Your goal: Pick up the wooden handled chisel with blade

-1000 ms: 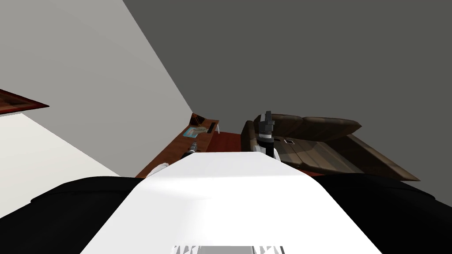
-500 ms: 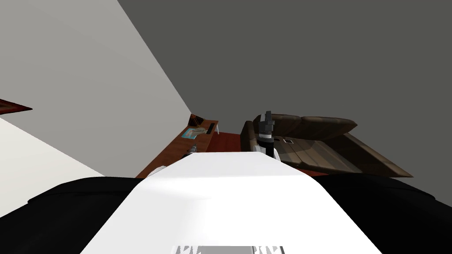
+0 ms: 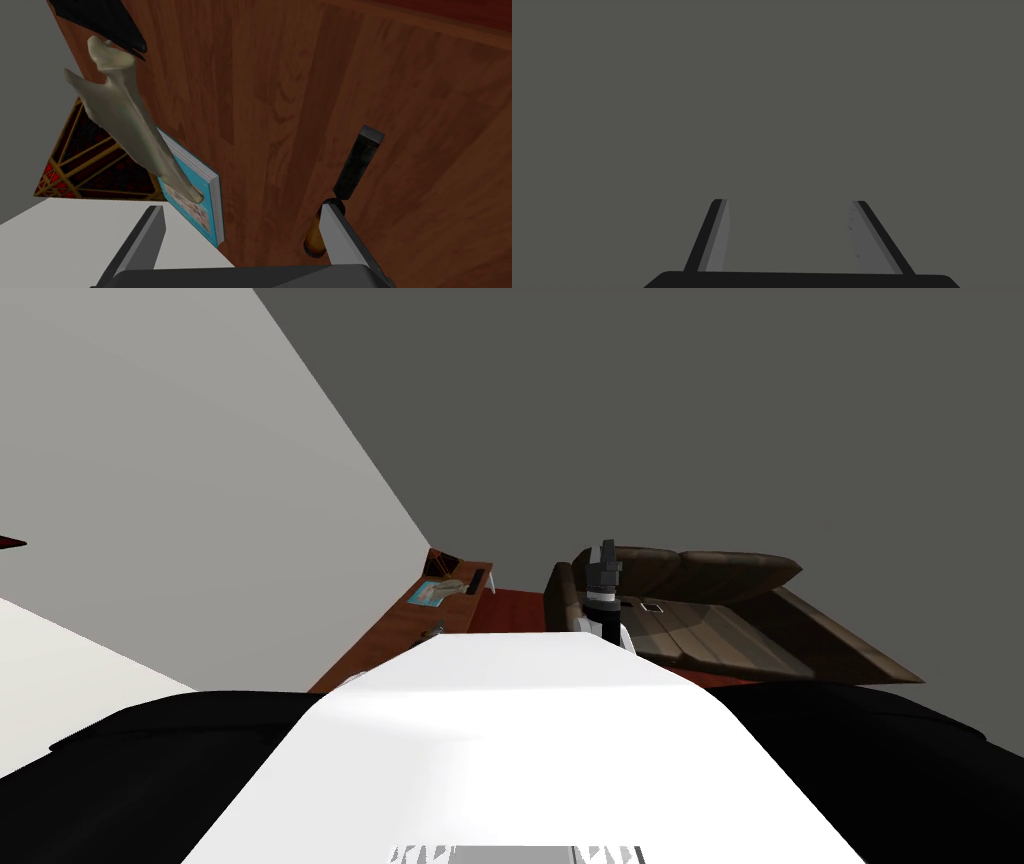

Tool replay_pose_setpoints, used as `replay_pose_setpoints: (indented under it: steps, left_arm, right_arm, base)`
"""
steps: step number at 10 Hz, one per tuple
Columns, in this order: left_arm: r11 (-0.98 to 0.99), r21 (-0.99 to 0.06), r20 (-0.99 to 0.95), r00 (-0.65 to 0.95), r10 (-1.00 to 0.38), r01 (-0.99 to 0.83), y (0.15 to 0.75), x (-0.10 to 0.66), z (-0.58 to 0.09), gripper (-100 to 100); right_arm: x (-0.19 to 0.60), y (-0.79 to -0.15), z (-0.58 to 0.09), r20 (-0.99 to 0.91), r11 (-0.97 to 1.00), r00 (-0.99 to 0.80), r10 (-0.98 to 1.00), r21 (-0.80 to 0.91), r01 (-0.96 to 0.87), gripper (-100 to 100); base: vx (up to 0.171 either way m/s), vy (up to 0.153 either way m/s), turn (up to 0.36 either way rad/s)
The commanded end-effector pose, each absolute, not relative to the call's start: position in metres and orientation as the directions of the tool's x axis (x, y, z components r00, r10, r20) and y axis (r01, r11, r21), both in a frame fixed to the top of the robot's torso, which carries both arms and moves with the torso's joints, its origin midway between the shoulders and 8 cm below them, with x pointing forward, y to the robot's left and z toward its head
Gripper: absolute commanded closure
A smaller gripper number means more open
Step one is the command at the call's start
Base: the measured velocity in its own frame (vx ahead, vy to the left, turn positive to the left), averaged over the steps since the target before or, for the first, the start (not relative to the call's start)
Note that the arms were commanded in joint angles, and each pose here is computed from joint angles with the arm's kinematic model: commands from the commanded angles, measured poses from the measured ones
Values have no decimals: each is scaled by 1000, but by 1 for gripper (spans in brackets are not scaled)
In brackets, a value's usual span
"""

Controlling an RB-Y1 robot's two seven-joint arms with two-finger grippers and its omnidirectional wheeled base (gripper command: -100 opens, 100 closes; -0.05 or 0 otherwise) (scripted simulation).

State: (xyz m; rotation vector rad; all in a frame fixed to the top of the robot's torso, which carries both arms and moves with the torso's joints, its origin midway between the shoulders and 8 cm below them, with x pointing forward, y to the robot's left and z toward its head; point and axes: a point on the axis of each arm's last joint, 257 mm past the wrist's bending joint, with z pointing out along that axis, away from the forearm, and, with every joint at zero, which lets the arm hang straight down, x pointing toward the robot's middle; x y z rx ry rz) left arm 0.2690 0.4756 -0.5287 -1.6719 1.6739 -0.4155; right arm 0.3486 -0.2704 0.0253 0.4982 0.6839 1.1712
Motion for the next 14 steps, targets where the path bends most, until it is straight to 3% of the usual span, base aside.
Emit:
replay_pose_setpoints:
  steps: [1,8,14]
  left_arm:
    - [99,-623,-258,85,-962,-776,482,250,-546,-100]
    - [79,-437,-234,29,-972,-896,499,188,-592,-100]
    - [67,-377,-227,22,-974,-924,505,164,-603,-100]
  right_arm:
    - [349,-270,25,-225,321,230,947,678,-661,0]
    - [349,-270,25,-225,321,230,947,678,-661,0]
    - [349,-270,25,-225,321,230,947,678,-661,0]
  base:
    - [58,20,-49]
    - [50,15,-47]
    - [30,13,-15]
